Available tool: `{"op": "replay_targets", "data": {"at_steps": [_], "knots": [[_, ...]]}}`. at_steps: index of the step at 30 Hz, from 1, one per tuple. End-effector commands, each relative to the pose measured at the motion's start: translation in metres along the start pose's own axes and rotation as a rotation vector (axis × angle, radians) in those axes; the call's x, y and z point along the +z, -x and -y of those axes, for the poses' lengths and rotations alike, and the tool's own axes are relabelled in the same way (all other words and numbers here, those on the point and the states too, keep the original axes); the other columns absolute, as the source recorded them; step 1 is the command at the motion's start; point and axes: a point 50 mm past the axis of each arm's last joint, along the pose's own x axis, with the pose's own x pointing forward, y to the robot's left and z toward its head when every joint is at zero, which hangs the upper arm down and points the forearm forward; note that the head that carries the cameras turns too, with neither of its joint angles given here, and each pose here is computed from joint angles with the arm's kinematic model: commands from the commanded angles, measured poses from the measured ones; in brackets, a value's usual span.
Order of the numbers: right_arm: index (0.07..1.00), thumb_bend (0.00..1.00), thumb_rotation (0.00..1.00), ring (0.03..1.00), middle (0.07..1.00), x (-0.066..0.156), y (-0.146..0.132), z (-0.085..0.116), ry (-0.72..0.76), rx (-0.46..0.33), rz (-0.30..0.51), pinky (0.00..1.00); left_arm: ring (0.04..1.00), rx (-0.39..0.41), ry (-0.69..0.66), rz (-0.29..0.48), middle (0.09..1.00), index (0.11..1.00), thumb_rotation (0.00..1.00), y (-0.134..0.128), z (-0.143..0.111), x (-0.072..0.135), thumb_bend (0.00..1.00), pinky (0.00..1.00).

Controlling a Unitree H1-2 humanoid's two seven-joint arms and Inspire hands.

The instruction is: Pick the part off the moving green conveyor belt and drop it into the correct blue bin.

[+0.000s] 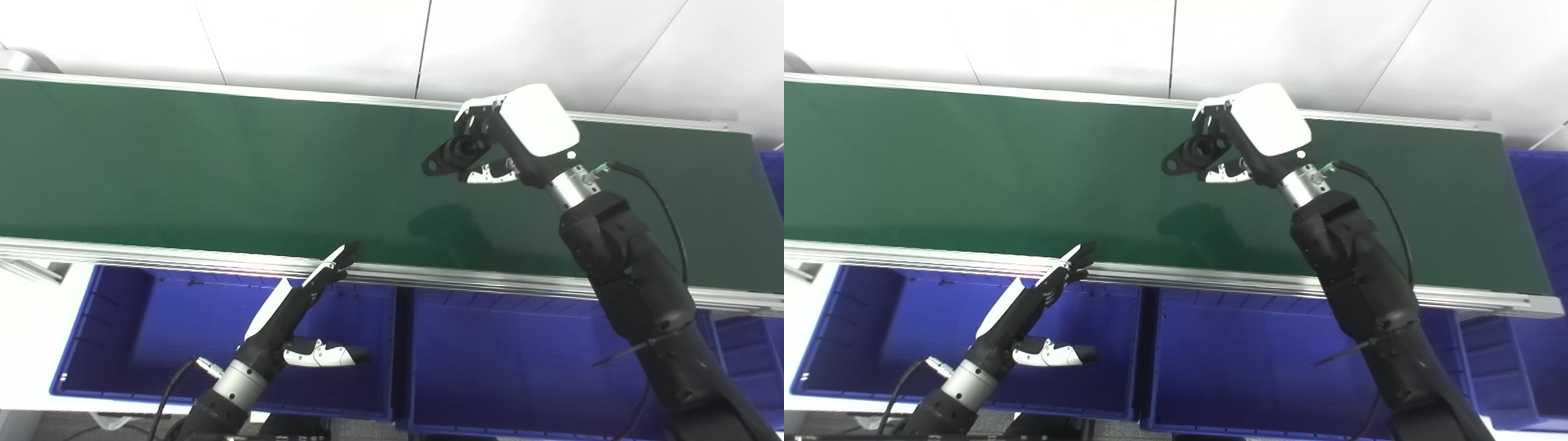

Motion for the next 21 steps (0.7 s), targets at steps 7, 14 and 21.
{"op": "replay_targets", "data": {"at_steps": [7,14,21], "knots": [[0.489,0.52,0.00,0.432,0.473,0.012,0.033,0.021,-0.041,-0.058,0.020,0.25,0.968,0.006,0.004,0.061,0.977,0.959,0.46,-0.005,0.000,0.011,0.88,0.95],[0.490,0.52,0.00,0.442,0.476,0.026,0.085,0.022,-0.055,-0.018,0.033,0.28,0.970,-0.004,0.011,0.070,0.978,0.964,0.46,-0.010,-0.001,0.014,0.87,0.95],[0.493,0.52,0.00,0.404,0.487,0.043,0.136,0.024,-0.083,0.068,0.010,0.30,0.968,-0.008,0.004,0.072,0.974,0.961,0.46,-0.013,-0.003,0.018,0.87,0.94]]}}
